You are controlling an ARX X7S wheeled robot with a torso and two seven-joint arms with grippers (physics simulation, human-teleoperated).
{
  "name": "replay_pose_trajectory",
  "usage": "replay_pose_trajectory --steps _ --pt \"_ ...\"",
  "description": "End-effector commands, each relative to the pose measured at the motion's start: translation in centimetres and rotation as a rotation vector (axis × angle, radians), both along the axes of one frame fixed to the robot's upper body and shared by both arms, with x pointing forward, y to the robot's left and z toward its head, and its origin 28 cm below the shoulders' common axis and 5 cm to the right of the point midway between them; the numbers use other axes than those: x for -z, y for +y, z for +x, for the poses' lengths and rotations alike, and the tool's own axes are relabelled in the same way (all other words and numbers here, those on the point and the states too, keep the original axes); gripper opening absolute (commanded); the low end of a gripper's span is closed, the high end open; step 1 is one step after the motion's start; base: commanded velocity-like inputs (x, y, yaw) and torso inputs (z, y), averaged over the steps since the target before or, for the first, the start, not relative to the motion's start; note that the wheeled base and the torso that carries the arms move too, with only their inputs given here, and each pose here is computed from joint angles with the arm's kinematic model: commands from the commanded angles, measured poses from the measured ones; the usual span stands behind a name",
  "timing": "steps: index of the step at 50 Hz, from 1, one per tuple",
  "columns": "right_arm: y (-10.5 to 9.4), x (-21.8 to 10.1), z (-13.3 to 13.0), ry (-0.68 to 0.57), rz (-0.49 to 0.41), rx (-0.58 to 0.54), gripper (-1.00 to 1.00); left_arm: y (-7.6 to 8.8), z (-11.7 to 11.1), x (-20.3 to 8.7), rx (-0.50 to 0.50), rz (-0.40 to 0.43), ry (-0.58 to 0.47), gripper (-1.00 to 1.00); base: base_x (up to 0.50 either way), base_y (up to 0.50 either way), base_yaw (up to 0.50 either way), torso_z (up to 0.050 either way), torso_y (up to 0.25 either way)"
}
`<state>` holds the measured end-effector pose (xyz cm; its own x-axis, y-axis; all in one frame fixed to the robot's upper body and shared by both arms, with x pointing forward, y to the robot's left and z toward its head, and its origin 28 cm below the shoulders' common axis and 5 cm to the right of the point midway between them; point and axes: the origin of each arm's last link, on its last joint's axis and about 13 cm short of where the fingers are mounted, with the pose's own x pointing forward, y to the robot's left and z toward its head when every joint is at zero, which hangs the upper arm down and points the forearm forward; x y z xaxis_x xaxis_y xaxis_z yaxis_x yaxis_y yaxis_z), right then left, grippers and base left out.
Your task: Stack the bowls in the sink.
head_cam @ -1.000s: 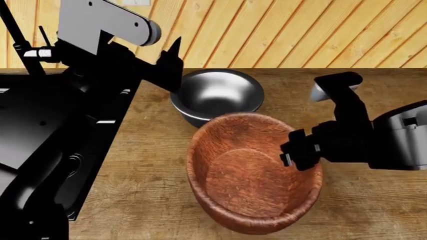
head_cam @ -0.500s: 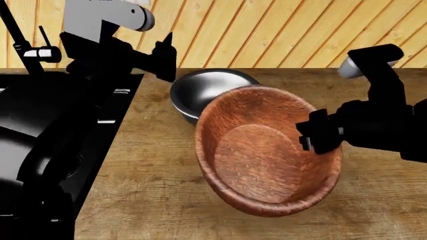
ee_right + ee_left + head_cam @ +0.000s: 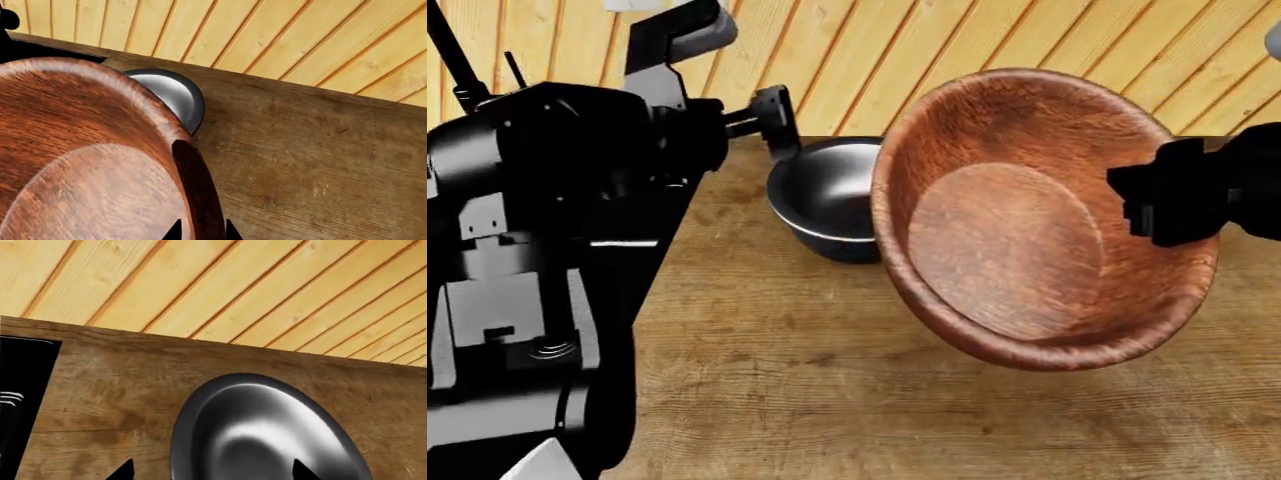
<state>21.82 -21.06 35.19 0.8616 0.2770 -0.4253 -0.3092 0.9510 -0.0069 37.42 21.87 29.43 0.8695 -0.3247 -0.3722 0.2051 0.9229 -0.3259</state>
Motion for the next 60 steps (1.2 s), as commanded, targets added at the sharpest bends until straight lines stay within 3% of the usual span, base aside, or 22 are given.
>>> replay_pose_trajectory --steps 1,10,40,41,60 --pt "-0.5 -1.3 -0.9 -0.072 0.004 0.029 -1.0 -1.3 1.6 0.1 -0.006 -0.041 0.184 1.0 0.0 0.0 0.0 0.0 0.0" --pt "-0.4 -1.5 -1.0 -0.094 0.004 0.031 -1.0 -2.7 1.8 1.1 0.048 0.044 0.244 1.0 0.0 0.0 0.0 0.0 0.0" --pt "-0.9 -1.5 -1.9 -0.102 -0.008 0.048 -1.0 -3.3 3.0 4.6 -0.006 0.054 0.326 1.0 0.0 0.0 0.0 0.0 0.0" --pt "-0.9 -1.4 -1.9 -0.101 -0.008 0.049 -1.0 -3.3 3.0 4.6 -0.008 0.062 0.324 -1.0 0.0 0.0 0.0 0.0 0.0" --pt "-0.9 -0.8 -1.4 -0.085 0.026 0.078 -1.0 -3.4 3.3 2.0 0.041 0.01 0.128 -1.0 0.0 0.0 0.0 0.0 0.001"
